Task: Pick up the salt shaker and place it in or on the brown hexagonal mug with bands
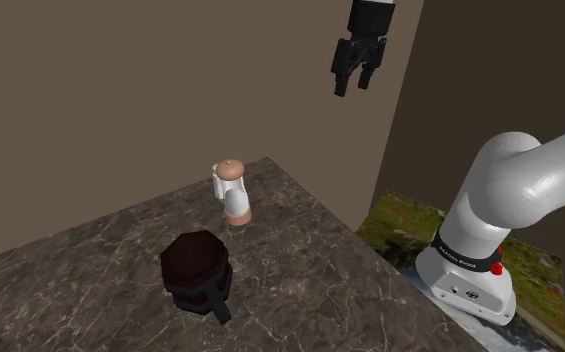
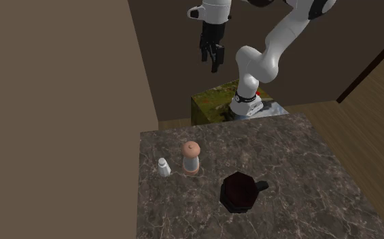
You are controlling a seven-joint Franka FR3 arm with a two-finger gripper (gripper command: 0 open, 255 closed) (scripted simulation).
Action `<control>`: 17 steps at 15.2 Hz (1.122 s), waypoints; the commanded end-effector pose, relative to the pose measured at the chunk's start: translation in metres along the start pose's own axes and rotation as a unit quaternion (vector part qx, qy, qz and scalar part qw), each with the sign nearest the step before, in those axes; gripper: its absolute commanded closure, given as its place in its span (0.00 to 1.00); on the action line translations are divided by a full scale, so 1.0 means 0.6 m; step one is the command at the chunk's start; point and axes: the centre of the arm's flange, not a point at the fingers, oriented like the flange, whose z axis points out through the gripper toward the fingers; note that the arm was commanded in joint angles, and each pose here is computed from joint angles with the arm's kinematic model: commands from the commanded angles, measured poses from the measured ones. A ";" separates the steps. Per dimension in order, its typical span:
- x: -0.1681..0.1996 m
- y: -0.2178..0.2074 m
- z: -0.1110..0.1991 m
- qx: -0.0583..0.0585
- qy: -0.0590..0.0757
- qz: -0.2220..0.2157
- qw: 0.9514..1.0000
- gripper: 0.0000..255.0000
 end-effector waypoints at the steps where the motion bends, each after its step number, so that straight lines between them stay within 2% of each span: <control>1: 0.000 0.000 0.000 0.000 0.000 0.000 1.000 0.00; 17: 0.168 -0.171 0.241 0.002 0.048 0.039 0.998 0.00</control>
